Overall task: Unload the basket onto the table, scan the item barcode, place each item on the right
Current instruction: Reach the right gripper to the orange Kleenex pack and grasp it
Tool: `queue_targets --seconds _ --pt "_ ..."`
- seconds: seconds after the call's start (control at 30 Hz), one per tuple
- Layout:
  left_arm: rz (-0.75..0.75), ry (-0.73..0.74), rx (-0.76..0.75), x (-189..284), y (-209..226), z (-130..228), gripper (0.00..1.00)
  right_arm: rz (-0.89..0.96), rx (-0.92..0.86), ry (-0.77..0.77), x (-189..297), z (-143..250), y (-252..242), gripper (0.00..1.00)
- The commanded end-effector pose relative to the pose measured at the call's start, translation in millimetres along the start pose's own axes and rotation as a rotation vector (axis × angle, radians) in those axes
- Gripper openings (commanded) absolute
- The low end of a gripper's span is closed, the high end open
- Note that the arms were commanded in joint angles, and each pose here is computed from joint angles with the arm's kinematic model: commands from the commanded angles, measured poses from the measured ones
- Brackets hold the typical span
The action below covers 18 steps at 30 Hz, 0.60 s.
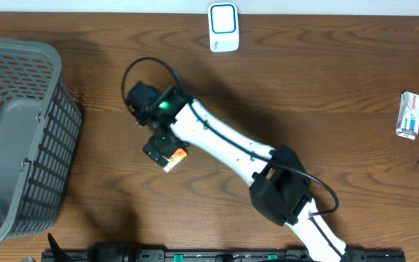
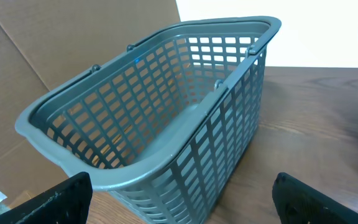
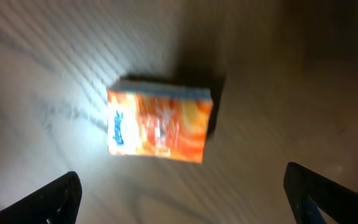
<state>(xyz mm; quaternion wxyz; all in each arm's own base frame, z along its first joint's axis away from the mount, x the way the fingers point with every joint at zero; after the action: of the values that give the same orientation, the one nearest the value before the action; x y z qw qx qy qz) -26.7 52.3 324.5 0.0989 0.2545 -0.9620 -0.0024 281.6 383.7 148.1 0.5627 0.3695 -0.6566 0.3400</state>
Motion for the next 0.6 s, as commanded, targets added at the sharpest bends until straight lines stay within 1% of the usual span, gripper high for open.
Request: queue_targets --seconds 0.0,0.07,0.1,0.23,0.57 --pt "-0.010 -0.002 0.004 1 1 0 0.93 0.093 0.017 0.026 -16 -3 3 0.99" --pt "-0.010 -0.002 0.004 1 1 0 0.93 0.088 0.021 0.031 -25 -4 6 0.99" --pt "-0.010 -0.002 0.004 1 1 0 0.93 0.050 0.022 0.040 -37 -5 11 0.99" --pt "-0.010 -0.002 0.004 1 1 0 0.93 -0.003 0.022 0.056 -54 -6 16 0.99" --pt "-0.010 -0.002 0.004 1 1 0 0.93 -0.035 0.021 0.060 -76 -9 20 0.99"
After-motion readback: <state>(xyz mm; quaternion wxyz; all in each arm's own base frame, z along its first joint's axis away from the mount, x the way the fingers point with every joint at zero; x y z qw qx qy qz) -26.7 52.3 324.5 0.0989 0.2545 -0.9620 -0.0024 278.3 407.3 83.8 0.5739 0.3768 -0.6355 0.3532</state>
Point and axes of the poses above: each gripper's point midway between its finger pads, its own x axis back along the fingers, its own y axis along the line the jaws close on, z = x × y, the point moved 7 cm from there along x, back along the fingers, and after that the axes turned 10 degrees about x, right-handed, at the moved point
